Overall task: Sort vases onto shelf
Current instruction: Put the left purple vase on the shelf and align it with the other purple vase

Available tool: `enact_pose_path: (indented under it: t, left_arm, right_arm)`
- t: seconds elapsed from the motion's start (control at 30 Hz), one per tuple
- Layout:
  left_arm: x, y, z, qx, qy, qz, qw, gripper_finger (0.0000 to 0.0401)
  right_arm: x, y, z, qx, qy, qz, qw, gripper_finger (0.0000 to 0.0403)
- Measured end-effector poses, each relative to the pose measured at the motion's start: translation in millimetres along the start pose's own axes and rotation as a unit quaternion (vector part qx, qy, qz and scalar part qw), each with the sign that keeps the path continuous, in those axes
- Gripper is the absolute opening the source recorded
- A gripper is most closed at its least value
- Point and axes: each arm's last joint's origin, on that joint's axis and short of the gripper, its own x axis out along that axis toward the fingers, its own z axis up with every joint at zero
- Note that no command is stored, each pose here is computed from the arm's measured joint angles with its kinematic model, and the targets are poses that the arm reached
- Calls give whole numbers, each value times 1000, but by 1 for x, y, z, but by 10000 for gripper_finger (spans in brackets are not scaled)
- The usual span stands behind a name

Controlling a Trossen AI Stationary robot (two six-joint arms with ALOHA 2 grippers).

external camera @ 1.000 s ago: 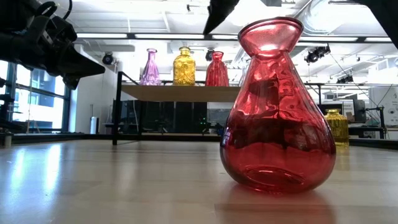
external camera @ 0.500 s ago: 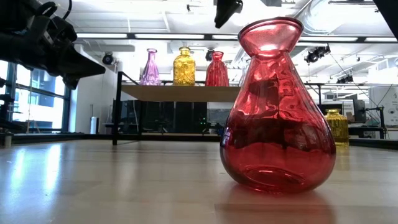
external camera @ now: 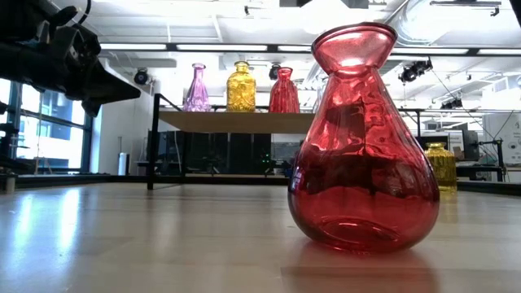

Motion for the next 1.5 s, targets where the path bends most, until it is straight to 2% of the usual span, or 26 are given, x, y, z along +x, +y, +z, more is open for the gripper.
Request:
enact_pose_path:
  t: [0.23, 0.33, 0.5, 0.63, 0.77, 0.97, 1.07, 1.33, 1.5]
  left_arm:
    - [0, 0, 0, 0, 0, 0, 1000, 3]
    - [0, 0, 0, 0, 0, 0, 1000, 3]
    - [0, 0, 0, 0, 0, 0, 1000, 3]
    - [0, 0, 0, 0, 0, 0, 1000, 3]
    - [0, 0, 0, 0, 0, 0, 1000, 3]
    - [0, 0, 0, 0, 0, 0, 1000, 3]
    - [0, 0, 0, 0, 0, 0, 1000, 3]
    - [0, 0, 0, 0, 0, 0, 1000, 3]
    - [0, 0, 0, 0, 0, 0, 1000, 3]
  right_arm:
    - [-34, -5, -16, -3, -20, -2, 1000, 99]
    - [-36, -3, -33, -9, -26, 2, 1000, 99]
    - [-23, -3, -87, 27, -122, 26, 992, 99]
    - [-4, 1, -137, 80, -230, 49, 969, 99]
    - [20, 10, -183, 68, -309, 70, 946, 99]
    - [51, 14, -244, 72, -375, 86, 920, 99]
    - [58, 14, -264, 71, -406, 88, 907, 99]
    - [69, 12, -302, 35, -428, 73, 900, 99]
    - [76, 11, -318, 41, -452, 78, 888, 99]
